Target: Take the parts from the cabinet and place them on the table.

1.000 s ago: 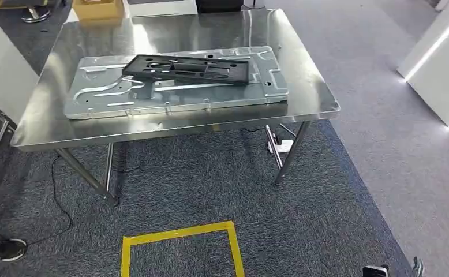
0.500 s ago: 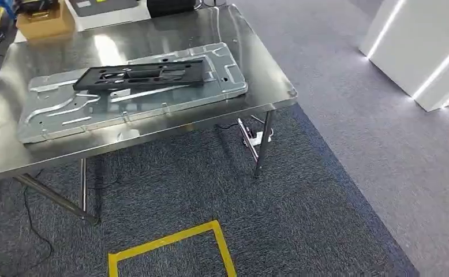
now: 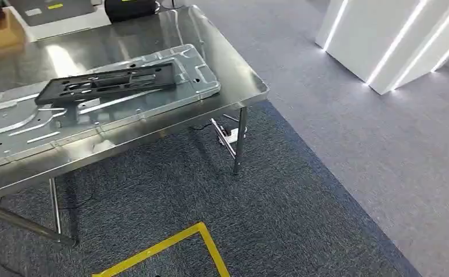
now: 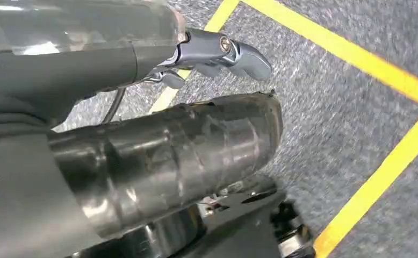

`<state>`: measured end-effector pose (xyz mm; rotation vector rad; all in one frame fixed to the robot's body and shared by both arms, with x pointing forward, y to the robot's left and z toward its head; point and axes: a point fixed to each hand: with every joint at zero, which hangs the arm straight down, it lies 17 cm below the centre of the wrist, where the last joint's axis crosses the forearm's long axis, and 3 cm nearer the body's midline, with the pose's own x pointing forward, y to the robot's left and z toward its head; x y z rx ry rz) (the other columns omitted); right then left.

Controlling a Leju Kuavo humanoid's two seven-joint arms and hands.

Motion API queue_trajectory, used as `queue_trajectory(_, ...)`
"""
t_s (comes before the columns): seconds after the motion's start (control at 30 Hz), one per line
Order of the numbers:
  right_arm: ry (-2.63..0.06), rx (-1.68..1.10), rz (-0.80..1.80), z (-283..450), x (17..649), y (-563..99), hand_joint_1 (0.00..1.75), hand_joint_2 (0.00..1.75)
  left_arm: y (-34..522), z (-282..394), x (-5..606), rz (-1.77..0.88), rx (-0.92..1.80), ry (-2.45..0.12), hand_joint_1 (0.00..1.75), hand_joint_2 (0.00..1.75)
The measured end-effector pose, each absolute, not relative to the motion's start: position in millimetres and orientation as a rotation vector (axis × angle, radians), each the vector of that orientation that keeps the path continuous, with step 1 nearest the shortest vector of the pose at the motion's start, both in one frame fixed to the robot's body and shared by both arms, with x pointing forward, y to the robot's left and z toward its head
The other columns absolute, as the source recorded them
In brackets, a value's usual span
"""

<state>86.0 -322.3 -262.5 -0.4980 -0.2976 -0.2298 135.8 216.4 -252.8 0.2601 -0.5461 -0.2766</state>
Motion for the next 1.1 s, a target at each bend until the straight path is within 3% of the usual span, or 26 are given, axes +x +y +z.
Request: queue_trajectory(1.1,-0.343,-0.302,-0.069,-266.9,103.4,-255.8,0.0,0.0,220.1,-251.6,137.2,-0.265,0.26,-0.568,0.0,0.0)
